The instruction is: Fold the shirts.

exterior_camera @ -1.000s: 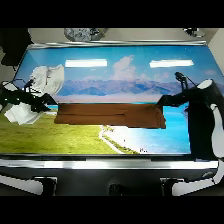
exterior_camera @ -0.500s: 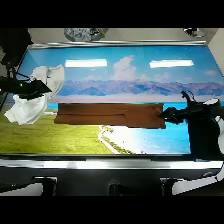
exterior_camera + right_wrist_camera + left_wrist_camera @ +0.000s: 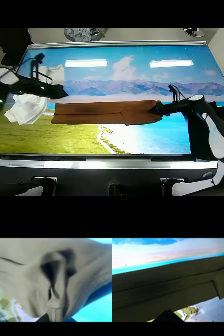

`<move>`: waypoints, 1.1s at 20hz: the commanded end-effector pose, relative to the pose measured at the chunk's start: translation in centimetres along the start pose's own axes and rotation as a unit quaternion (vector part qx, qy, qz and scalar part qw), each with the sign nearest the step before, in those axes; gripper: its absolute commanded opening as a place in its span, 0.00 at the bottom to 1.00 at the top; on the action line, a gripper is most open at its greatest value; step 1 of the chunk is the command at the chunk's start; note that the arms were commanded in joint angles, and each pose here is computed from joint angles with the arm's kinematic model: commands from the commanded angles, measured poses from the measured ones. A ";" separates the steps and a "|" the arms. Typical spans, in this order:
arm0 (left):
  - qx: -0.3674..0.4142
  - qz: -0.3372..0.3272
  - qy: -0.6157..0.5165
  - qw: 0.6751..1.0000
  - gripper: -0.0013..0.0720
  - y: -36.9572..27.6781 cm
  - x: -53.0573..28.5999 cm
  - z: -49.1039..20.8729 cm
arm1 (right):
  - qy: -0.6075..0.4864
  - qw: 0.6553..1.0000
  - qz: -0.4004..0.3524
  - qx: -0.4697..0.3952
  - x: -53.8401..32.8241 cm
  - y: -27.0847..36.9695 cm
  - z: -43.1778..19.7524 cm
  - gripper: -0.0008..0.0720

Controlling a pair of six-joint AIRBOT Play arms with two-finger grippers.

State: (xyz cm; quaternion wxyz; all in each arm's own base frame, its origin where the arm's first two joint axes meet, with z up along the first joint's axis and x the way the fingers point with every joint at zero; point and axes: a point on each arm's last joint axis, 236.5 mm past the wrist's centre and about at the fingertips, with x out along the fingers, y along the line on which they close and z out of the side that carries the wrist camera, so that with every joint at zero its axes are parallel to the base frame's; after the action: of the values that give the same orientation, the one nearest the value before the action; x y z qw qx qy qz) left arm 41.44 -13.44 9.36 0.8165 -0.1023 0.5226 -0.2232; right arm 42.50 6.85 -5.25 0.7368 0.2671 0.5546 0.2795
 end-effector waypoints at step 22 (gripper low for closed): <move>-0.044 -0.275 0.148 0.949 0.05 -29.6 25.5 -13.9 | -0.018 0.976 -0.141 -0.165 -19.4 17.3 -5.4 0.07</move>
State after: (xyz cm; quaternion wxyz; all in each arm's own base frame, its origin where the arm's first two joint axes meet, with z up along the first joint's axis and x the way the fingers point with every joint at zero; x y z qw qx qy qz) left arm 31.28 -49.19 -5.41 0.6392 -0.2391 0.6019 -0.4146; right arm 31.34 6.03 18.54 0.8144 0.0717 0.5124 0.2629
